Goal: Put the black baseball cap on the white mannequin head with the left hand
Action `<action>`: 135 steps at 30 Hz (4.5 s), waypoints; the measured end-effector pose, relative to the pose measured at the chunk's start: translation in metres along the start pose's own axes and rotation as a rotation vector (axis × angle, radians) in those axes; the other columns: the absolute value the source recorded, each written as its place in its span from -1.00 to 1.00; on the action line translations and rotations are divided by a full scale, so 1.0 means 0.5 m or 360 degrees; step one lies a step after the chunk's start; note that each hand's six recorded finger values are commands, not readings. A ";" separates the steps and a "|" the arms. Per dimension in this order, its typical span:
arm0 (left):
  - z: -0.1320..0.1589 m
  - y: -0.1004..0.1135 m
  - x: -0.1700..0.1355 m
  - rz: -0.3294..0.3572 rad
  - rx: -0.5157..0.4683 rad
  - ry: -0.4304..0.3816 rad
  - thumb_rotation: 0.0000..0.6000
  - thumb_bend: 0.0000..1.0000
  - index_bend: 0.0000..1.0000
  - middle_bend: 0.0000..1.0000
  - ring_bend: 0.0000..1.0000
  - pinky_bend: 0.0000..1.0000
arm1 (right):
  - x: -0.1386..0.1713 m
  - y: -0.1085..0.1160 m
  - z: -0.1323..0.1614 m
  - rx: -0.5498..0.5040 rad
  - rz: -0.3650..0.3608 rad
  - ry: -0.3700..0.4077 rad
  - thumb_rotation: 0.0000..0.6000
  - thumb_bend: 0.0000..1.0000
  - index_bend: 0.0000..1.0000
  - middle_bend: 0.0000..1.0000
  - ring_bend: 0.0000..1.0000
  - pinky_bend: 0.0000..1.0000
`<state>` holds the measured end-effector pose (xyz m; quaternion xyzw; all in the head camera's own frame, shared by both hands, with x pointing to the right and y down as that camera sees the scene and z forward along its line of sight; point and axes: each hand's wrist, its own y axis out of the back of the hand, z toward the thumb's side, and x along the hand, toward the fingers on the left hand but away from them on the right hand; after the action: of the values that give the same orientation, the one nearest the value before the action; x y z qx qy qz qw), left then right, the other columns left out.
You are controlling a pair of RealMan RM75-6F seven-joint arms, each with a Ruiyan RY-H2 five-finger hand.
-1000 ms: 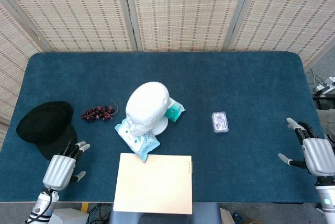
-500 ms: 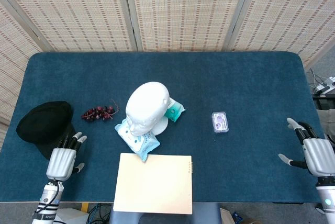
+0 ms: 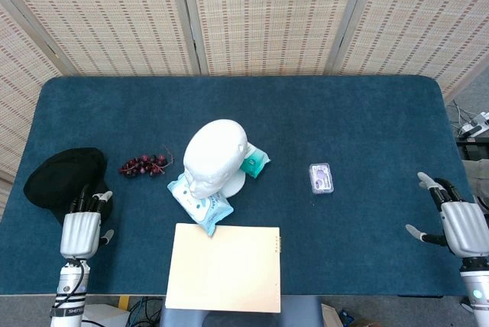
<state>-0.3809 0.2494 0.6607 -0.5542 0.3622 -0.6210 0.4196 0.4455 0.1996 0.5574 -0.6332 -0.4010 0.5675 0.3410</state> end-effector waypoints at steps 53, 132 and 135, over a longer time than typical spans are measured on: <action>-0.070 -0.078 0.041 -0.0186 0.0259 0.0316 1.00 -0.95 -0.18 0.06 -0.54 -0.33 | -0.001 -0.003 0.002 0.0005 0.0012 0.0006 1.00 -0.94 -0.84 -0.47 -0.71 0.00; -0.179 -0.038 0.082 0.0082 0.0039 0.0552 1.00 -0.45 0.14 0.13 -0.48 -0.17 | 0.001 0.000 0.002 0.0000 0.0005 0.0004 1.00 -0.94 -0.84 -0.47 -0.71 0.00; -0.181 -0.038 0.083 0.0087 0.0034 0.0558 1.00 -0.41 0.14 0.13 -0.47 -0.17 | 0.001 0.001 0.001 -0.0001 0.0003 0.0001 1.00 -0.94 -0.84 -0.47 -0.71 0.00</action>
<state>-0.4742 0.2170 0.6829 -0.4230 0.4382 -0.7002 0.3726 0.4448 0.1999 0.5568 -0.6339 -0.4004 0.5674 0.3405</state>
